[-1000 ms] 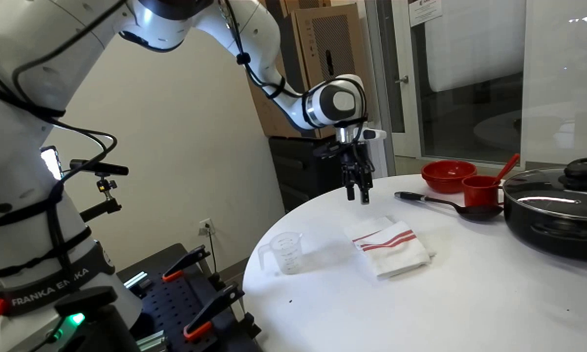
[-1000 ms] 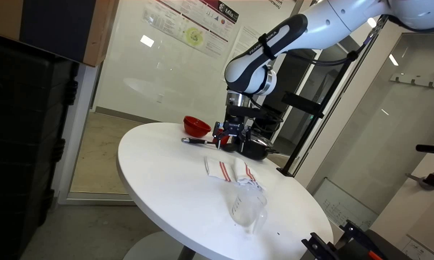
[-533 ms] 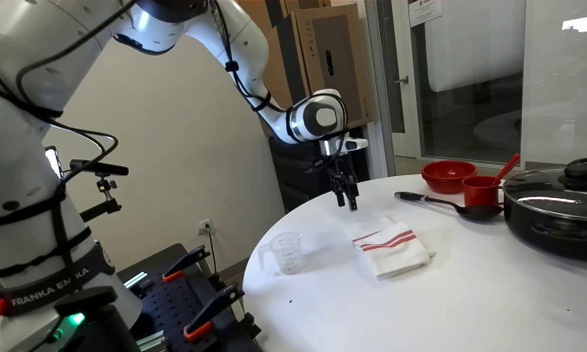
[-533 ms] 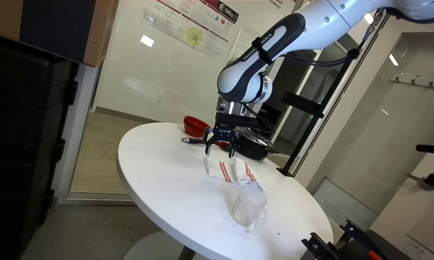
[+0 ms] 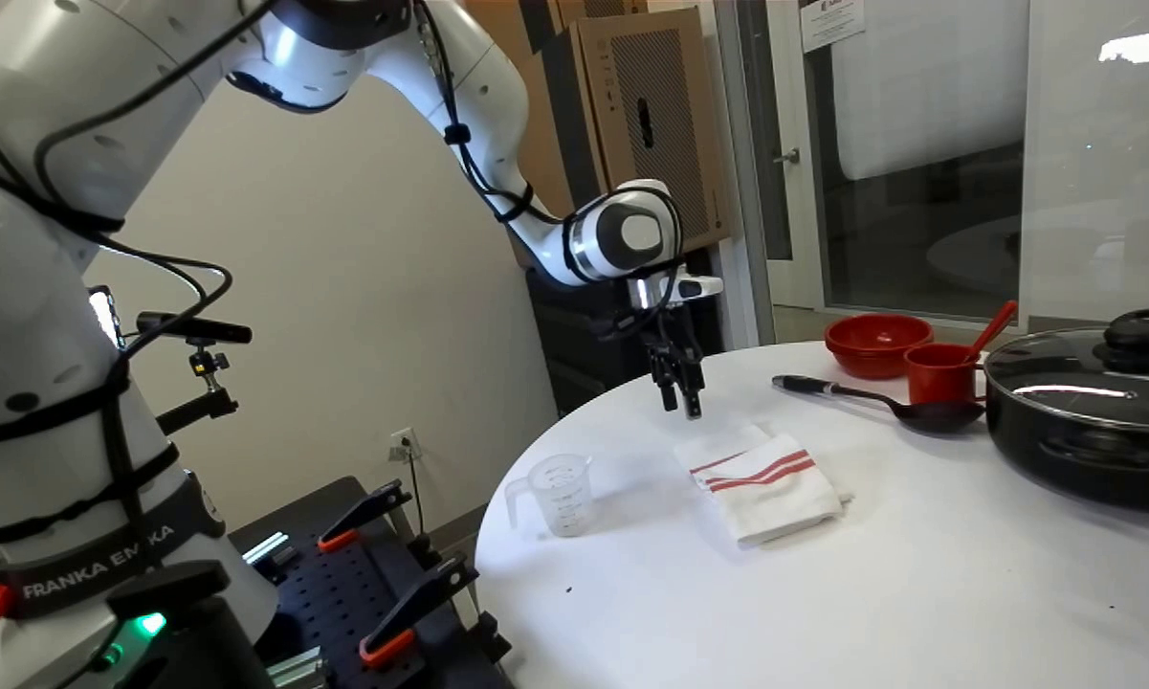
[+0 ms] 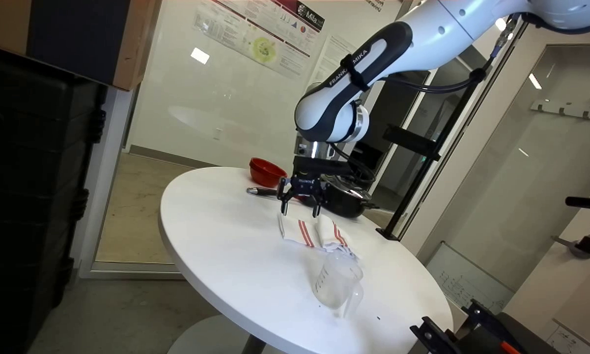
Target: Fold the white towel
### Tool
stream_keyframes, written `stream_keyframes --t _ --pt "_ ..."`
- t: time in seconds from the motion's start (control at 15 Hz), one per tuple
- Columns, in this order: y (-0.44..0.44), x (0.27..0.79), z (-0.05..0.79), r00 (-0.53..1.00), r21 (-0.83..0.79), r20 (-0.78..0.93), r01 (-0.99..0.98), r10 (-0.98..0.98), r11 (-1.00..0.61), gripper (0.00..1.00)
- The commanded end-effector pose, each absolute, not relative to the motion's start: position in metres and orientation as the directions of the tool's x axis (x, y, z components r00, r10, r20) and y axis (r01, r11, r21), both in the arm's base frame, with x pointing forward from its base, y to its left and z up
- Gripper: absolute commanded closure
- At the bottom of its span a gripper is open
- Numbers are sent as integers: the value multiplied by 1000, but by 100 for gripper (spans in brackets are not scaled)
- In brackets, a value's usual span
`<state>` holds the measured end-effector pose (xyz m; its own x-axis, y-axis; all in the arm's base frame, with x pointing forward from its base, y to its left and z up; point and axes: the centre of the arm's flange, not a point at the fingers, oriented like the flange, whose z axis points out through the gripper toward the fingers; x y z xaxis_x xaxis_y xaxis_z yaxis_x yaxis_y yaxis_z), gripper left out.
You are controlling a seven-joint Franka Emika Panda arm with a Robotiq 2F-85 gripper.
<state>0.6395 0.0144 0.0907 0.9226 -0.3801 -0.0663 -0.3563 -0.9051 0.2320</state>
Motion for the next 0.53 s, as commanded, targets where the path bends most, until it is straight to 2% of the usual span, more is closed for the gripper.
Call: stream_keyframes --t 0.0,0.27,0.47 --pt "14 660 78 920 286 -82 -347 -384 -893 3" --pt "21 668 66 923 317 -98 -326 -373 -891 1" --pt "27 675 55 924 335 -117 -309 -364 -890 3"
